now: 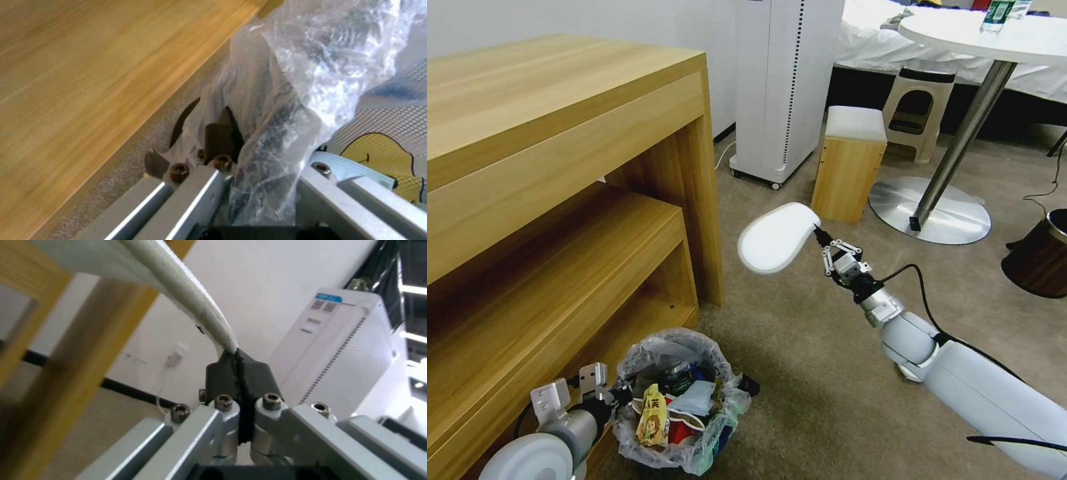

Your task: Pick up the trash bin and place the garbage on the floor into it.

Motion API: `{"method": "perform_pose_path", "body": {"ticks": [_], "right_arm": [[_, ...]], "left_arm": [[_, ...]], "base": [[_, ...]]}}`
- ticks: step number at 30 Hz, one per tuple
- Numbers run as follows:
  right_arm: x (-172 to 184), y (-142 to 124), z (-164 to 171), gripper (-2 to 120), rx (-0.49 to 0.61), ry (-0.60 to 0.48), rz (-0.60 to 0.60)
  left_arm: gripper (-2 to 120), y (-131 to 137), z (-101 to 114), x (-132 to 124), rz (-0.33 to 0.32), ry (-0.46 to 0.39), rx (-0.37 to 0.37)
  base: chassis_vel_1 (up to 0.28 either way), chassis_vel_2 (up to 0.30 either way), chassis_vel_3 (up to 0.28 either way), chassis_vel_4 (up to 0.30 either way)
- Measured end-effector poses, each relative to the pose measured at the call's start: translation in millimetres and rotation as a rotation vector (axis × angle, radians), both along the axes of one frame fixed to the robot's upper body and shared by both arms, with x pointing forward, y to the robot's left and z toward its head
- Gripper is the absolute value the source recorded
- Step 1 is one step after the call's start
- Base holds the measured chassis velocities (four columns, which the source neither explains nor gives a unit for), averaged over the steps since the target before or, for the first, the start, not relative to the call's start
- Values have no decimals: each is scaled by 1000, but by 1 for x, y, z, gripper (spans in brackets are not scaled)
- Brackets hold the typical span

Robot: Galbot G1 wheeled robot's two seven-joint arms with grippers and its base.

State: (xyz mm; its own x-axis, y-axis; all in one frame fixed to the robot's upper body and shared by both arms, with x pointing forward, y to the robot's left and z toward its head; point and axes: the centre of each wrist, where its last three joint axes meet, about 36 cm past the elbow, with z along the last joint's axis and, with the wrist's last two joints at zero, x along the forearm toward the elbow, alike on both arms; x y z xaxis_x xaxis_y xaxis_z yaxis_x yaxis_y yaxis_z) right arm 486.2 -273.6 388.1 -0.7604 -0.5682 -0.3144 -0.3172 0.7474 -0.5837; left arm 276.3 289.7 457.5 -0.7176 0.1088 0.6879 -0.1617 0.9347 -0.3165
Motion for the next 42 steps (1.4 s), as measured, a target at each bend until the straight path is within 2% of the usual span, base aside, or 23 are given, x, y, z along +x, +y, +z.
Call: {"method": "perform_pose_path", "body": {"ticks": [11,17,26,29,42], "right_arm": [[-20,34,18,0,56,42,98],[-44,50,21,0,99,109,180],[-55,64,18,0,124,139,282],[-60,77,12,0,152,168,367],[-78,110,5,0,207,247,502]], "left_arm": [[0,1,11,3,-18,-8,-2],[0,5,9,9,-18,-9,2],[0,10,8,16,-17,-6,4],[0,12,7,20,-14,-5,6],[0,21,0,32,0,3,-4]], "base": [[0,0,0,0],[0,0,0,0],[0,0,0,0],[0,0,0,0],[0,0,0,0]]}}
